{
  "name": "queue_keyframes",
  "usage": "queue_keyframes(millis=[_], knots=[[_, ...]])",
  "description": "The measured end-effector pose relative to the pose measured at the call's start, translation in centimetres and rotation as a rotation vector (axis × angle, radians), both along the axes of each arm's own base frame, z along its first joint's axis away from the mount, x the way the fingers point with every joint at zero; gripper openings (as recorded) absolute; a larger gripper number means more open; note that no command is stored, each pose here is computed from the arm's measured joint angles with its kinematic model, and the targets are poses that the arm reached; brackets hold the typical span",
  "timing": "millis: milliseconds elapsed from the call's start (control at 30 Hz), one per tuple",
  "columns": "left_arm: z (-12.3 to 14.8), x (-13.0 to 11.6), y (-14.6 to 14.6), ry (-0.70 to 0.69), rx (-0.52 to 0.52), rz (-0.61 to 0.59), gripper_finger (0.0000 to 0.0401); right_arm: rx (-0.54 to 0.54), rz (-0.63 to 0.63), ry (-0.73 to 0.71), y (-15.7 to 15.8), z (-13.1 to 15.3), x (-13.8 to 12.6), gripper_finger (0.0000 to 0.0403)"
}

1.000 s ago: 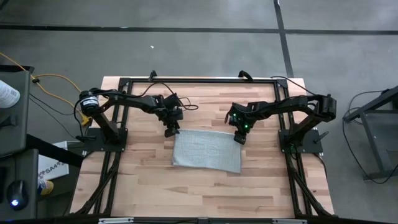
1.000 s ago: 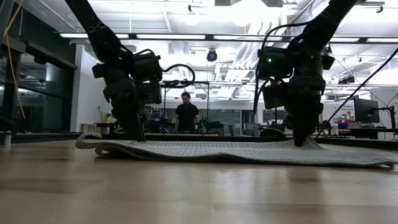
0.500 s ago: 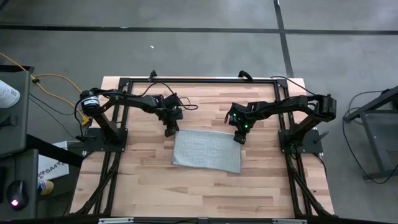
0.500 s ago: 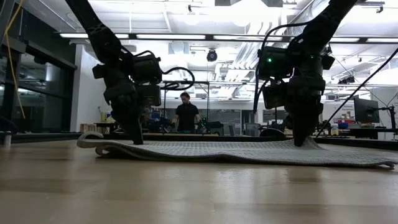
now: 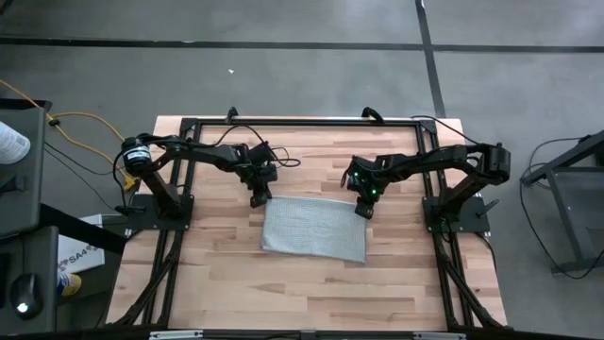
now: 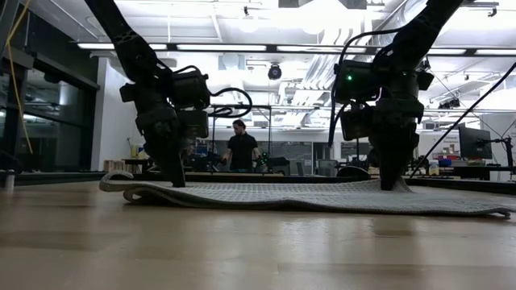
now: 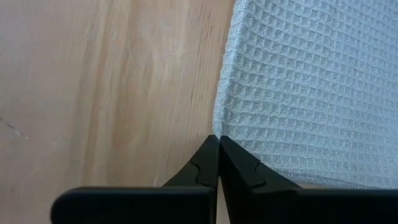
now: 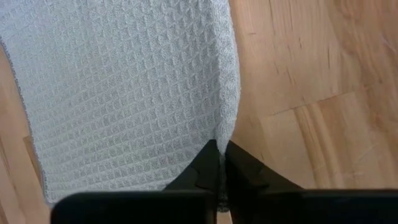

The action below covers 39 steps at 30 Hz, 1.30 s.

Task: Fold microfiber towels
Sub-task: Fold the gray towel on the table

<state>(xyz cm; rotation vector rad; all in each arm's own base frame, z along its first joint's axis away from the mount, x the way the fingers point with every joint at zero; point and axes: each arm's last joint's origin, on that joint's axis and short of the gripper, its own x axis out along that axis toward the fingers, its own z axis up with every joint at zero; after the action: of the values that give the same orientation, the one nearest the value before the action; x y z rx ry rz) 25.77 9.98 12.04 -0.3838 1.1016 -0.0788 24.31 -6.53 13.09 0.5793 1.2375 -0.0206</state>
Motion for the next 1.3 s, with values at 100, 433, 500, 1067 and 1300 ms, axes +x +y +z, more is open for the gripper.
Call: queue_keyframes(millis=[100, 433, 500, 1067, 1300], knots=[[0.0, 0.0, 0.0, 0.000, 0.000, 0.000, 0.0001, -0.003, 0.000, 0.001, 0.0, 0.0, 0.0, 0.0006], [0.0, 0.1, -0.2, 0.018, -0.035, 0.063, 0.0001, -0.046, 0.000, 0.013, 0.1, 0.0, 0.0, 0.0005], [0.2, 0.2, -0.5, 0.018, -0.024, 0.061, 0.0000, -0.052, 0.007, 0.015, 0.3, -0.1, 0.1, 0.0004], [2.7, 0.7, -6.4, 0.046, 0.192, 0.006, 0.0000, -0.207, 0.043, -0.036, 2.2, 1.7, 0.3, 0.0004], [3.2, 0.8, -8.7, 0.039, 0.273, 0.019, 0.0000, -0.244, 0.042, -0.020, 3.3, 2.2, 0.1, 0.0004]])
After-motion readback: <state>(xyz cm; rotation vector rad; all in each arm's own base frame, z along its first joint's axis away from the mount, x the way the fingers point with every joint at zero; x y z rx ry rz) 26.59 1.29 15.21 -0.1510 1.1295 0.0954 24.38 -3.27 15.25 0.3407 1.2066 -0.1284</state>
